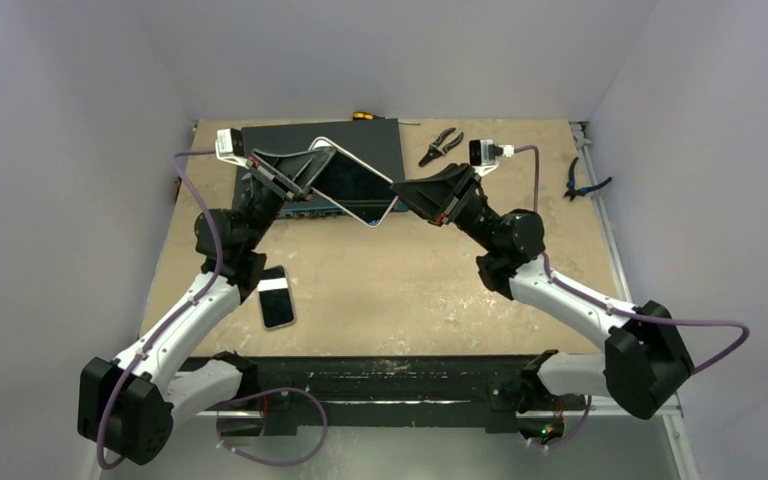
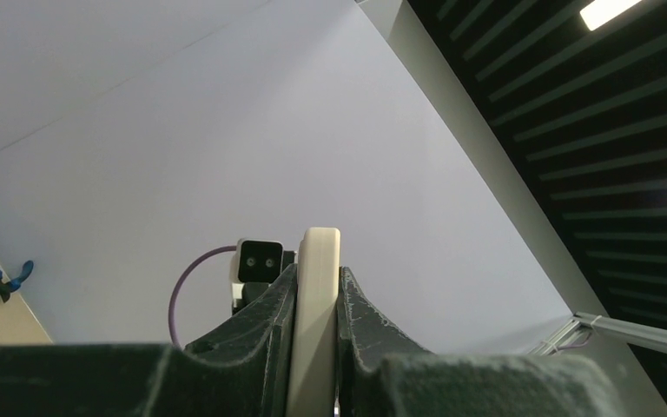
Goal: Take the phone out of the phone case
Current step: Remove the phone case from the phone.
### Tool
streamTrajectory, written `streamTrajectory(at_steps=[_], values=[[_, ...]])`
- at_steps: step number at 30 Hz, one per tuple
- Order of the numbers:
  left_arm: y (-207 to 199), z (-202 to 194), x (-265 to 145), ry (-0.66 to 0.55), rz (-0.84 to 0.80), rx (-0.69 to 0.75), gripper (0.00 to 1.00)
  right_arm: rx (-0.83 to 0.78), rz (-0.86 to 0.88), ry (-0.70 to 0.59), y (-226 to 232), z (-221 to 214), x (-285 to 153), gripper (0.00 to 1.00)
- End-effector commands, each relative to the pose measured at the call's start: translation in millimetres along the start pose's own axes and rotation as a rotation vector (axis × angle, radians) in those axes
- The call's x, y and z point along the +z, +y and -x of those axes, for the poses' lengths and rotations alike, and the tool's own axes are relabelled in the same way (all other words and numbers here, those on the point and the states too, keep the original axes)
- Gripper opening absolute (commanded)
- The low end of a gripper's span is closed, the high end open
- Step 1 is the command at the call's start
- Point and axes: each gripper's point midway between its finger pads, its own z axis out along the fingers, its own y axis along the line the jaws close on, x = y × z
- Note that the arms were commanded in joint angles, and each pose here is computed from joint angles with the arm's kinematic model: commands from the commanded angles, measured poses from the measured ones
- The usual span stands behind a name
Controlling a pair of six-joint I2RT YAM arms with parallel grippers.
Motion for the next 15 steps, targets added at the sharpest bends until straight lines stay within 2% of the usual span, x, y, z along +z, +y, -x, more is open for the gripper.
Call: streamTrajectory(at_steps=[1, 15], values=[[18.5, -4.5, -0.9, 0.002, 0.03, -0.019, 0.0, -0.06, 0.349, -0.024, 95.9, 8.1, -0.5, 0.18], [61.2, -33.5, 5.4, 0.05, 0.115, -0.066, 0.0, -0.103, 0.484, -0.004, 129.8, 8.3, 1.9, 0.19]])
